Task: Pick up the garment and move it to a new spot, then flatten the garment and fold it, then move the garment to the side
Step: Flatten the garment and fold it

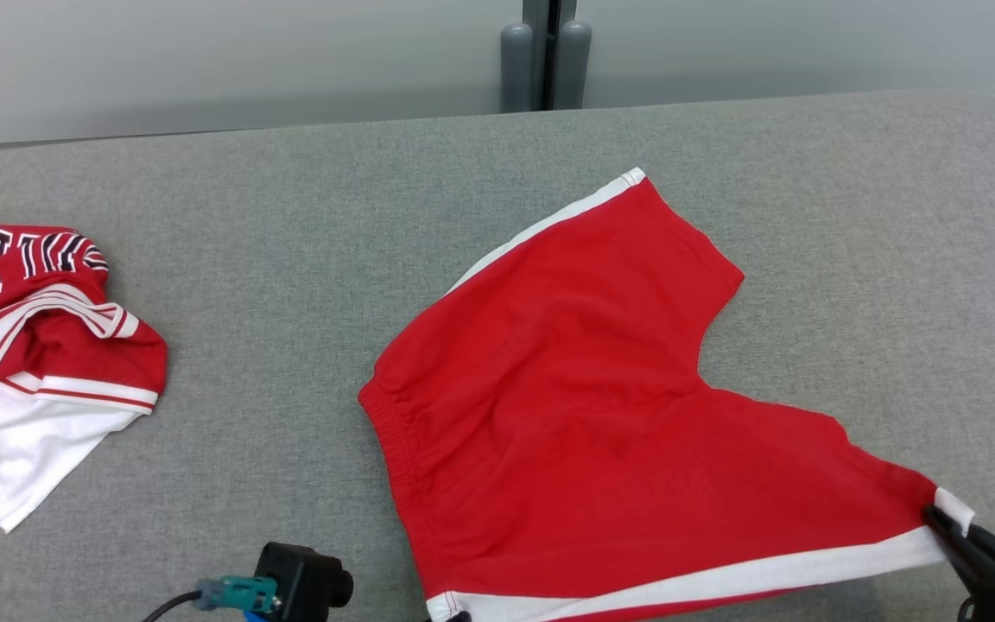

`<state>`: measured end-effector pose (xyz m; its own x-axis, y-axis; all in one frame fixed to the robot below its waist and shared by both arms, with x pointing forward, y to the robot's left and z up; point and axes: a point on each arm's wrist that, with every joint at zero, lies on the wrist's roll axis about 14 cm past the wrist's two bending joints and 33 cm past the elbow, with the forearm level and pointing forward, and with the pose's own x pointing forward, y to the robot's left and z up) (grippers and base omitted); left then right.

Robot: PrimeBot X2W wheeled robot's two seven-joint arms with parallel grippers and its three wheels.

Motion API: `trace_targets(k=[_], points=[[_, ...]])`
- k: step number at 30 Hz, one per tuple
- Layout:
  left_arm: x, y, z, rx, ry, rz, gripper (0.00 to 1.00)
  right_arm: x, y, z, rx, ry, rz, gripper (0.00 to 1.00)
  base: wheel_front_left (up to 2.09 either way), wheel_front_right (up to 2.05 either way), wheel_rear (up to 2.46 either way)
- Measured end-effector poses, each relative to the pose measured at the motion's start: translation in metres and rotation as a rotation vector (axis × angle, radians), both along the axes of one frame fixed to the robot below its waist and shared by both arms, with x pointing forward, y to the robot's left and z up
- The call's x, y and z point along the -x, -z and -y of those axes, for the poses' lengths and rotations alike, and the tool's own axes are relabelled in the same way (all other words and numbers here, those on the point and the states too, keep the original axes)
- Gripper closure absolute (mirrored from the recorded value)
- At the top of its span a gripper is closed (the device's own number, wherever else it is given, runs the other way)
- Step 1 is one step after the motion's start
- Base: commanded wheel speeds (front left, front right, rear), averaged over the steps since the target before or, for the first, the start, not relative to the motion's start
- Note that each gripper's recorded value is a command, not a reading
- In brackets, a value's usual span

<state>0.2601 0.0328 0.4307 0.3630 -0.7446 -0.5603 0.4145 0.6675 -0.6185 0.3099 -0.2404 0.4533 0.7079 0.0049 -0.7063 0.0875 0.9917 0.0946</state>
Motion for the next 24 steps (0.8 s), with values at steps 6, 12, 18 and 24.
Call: trace_targets(k=[6,12,18,24], points=[[-0.032,-0.031,-0.001,0.095,-0.109,0.066,1.0,-0.021,-0.024,0.0,0.018,-0.006,0.061,1.0,0.0,0.0,0.0],[-0.091,-0.039,-0.005,0.135,-0.214,0.153,1.0,-0.096,-0.045,-0.013,0.031,-0.134,0.134,1.0,0.0,0.0,0.0],[-0.148,-0.027,-0.026,0.132,-0.373,0.184,1.0,-0.177,-0.051,-0.039,0.002,-0.211,0.203,1.0,0.0,0.0,0.0],[-0.182,0.004,-0.042,0.08,-0.493,0.177,1.0,-0.236,-0.026,-0.066,-0.02,-0.253,0.185,1.0,0.0,0.0,0.0]])
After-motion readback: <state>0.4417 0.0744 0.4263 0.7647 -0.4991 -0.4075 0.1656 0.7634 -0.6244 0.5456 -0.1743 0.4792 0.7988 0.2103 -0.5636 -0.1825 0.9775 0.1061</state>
